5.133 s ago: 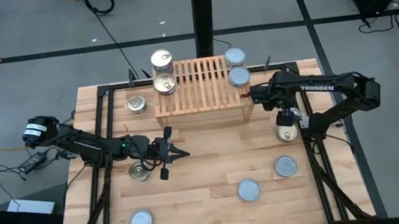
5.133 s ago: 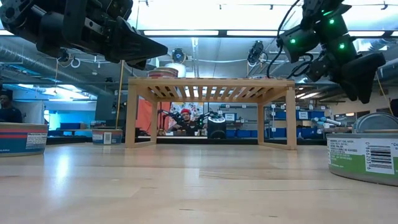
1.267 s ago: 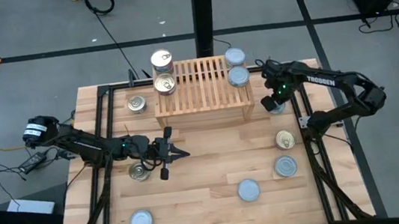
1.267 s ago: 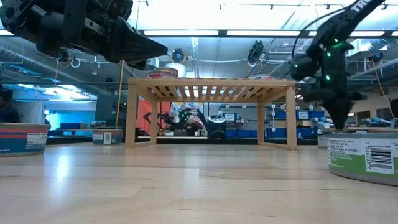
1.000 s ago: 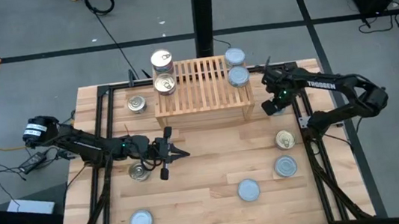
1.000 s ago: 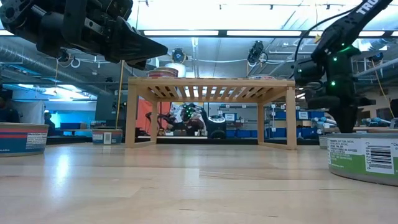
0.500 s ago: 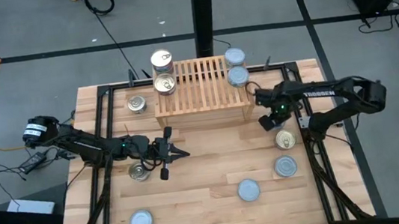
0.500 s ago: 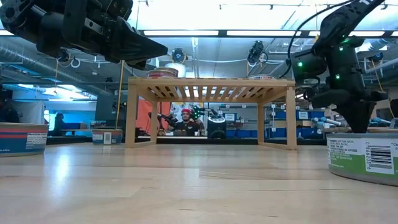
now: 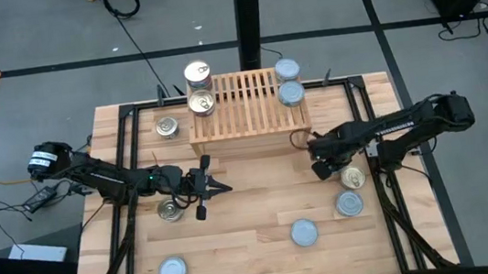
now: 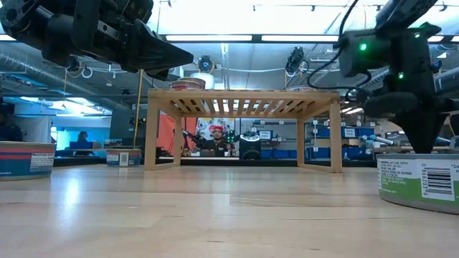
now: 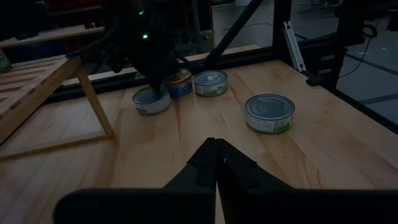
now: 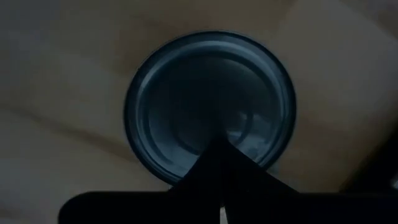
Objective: Stack canned seafood by type on shelf
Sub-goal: Stack the green tuna can on top of the other green tuna can on the shelf
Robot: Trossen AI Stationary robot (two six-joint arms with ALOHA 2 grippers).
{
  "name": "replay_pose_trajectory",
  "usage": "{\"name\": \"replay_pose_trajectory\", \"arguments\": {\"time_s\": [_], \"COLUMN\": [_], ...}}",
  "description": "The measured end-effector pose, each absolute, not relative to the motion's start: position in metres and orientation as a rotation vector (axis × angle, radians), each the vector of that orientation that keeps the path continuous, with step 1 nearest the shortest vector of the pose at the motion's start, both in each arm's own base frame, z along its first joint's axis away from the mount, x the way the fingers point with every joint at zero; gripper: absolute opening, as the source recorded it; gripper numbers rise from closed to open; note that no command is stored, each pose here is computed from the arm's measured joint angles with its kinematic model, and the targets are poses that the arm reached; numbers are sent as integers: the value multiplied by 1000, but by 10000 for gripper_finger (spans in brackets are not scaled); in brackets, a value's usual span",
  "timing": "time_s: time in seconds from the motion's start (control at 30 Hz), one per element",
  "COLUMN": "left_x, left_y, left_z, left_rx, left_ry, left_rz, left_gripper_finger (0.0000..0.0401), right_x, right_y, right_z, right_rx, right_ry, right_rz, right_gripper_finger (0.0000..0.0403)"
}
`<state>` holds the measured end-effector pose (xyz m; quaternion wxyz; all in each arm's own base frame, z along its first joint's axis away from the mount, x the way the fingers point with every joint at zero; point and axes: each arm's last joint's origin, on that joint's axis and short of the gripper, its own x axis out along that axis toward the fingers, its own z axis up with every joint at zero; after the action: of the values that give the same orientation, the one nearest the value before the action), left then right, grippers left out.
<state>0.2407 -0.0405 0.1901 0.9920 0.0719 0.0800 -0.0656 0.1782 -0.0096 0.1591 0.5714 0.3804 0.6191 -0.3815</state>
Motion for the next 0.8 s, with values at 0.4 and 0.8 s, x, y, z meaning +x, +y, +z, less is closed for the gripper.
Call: {"name": "replay_pose_trajectory", "arguments": {"time_s": [0.4, 0.8], "left_x": [241, 241], "left_y": [-41, -41], "left_z": [190, 190], "left_rx": [144, 141], "left_ry": [161, 161], "left_rz": [-131, -131], "left_gripper_finger": [8, 8], "right_x": [230, 245], "right_y": [38, 65], "right_z": [169, 202], "right_rx": [782, 507], "right_ry": [1015, 890], "right_rz": [-376, -183], "right_gripper_finger": [7, 80]}}
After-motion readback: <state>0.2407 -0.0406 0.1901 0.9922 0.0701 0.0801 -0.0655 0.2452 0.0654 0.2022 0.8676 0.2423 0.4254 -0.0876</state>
